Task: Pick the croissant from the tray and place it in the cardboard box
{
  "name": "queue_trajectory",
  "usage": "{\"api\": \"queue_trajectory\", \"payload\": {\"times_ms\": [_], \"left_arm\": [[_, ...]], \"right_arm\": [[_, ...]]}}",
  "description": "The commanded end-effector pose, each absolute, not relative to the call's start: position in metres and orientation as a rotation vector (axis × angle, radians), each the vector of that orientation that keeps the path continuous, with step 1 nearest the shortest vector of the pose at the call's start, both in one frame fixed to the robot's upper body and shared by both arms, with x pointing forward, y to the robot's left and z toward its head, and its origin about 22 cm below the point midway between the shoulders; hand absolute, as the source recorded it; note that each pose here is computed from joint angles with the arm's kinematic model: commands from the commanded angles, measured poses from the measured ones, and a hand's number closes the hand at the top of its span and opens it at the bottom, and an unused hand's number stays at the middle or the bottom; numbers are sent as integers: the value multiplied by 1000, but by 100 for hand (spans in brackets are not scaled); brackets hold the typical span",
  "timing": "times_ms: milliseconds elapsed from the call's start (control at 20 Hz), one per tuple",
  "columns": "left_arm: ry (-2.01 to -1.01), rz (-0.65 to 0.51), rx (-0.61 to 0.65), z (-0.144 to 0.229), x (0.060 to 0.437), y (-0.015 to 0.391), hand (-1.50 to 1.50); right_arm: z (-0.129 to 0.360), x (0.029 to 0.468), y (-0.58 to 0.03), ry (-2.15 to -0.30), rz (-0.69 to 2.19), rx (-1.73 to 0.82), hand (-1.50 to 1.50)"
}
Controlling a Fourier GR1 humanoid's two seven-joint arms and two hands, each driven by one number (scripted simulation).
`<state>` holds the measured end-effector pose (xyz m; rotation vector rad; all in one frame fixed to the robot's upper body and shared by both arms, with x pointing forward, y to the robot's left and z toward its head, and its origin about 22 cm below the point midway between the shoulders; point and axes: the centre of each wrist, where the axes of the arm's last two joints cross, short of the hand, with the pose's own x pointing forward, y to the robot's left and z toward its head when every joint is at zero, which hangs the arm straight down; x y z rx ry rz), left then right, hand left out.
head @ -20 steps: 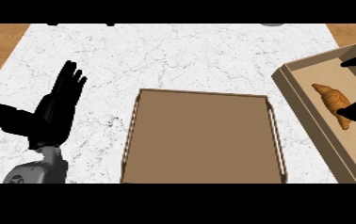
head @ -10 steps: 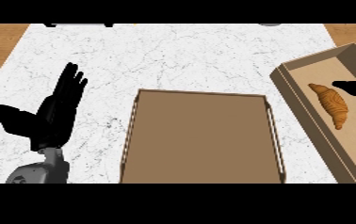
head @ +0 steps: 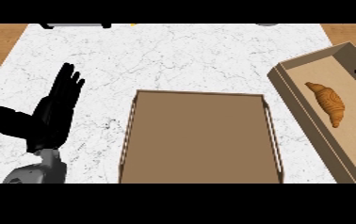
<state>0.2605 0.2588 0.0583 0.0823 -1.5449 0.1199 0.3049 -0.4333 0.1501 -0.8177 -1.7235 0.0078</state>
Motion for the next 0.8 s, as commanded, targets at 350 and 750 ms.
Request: {"api": "queue_trajectory", "payload": {"times_ms": [350, 750], "left_arm": [[-1552, 122, 80, 55, 258, 250, 0], [-1543, 105, 77, 56, 260, 264, 0]], "right_arm": [[128, 233, -501, -1811, -260, -757, -150], [118, 197, -531, -1825, -278, -753, -150]]}}
